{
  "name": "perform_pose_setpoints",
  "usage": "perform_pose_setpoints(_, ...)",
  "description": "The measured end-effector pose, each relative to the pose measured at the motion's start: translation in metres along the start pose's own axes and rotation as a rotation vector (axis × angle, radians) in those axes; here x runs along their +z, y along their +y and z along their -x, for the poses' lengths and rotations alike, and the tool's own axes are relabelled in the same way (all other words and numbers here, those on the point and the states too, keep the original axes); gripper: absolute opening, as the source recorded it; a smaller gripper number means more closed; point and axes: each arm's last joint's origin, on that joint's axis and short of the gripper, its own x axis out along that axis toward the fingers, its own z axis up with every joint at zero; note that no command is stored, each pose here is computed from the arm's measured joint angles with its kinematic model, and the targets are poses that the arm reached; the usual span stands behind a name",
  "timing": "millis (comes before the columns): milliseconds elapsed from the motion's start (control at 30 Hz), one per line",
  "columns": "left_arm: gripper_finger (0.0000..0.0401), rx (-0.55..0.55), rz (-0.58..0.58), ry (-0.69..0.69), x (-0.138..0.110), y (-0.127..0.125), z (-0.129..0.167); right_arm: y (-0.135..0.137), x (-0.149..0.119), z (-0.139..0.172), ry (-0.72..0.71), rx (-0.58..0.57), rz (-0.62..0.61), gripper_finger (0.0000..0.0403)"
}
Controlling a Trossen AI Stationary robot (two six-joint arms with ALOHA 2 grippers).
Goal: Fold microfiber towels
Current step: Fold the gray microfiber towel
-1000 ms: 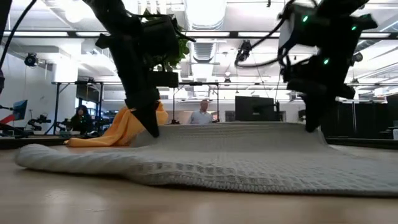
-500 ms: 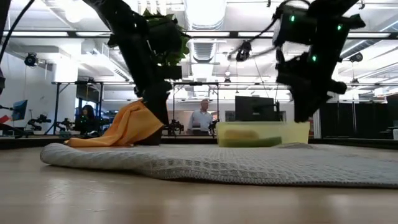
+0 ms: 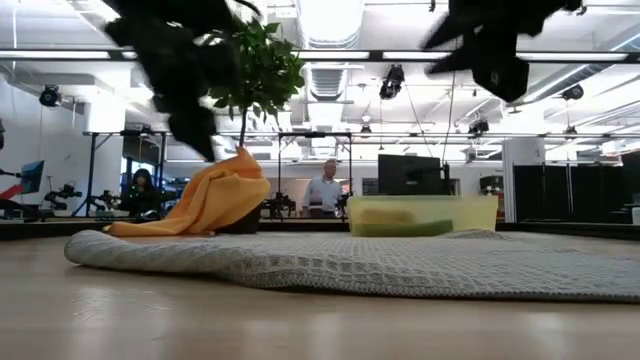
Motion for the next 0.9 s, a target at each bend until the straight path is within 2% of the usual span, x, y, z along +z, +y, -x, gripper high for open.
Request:
perform_pose_setpoints(100, 0.0144, -0.079, -0.016, 0.013, -0.031, -0.023, -0.002, 0.021, -0.021, -0.017, -0.039, 0.06, -0.037, 0.0106)
perform_pose_setpoints(200, 0.0138, -0.139, -0.037, 0.03, -0.063, -0.043, -0.01, 0.036, -0.039, -0.042, -0.01, 0.063, -0.077, 0.0106)
perform_pose_setpoints(367, 0.0136, -0.084, -0.038, 0.058, -0.104, -0.06, -0.023, 0.06, -0.056, -0.082, 0.035, 0.03, -0.093, 0.0106)
perform_pose_setpoints(500, 0.0136, -0.054, -0.064, 0.09, -0.12, -0.061, -0.033, 0.076, -0.059, -0.11, 0.064, 0.0, -0.046, 0.0106)
perform_pose_setpoints(667, 0.0136, -0.087, -0.058, 0.027, -0.125, -0.06, -0.054, 0.072, -0.057, -0.145, 0.169, -0.169, -0.05, 0.0097)
perform_pose_setpoints(800, 0.0131, -0.007, -0.042, 0.018, -0.126, -0.06, -0.066, 0.073, -0.047, -0.161, 0.218, -0.229, -0.022, 0.0071)
perform_pose_setpoints(900, 0.0103, 0.036, -0.044, -0.003, -0.126, -0.059, -0.073, 0.072, -0.042, -0.168, 0.224, -0.251, -0.004, 0.0042)
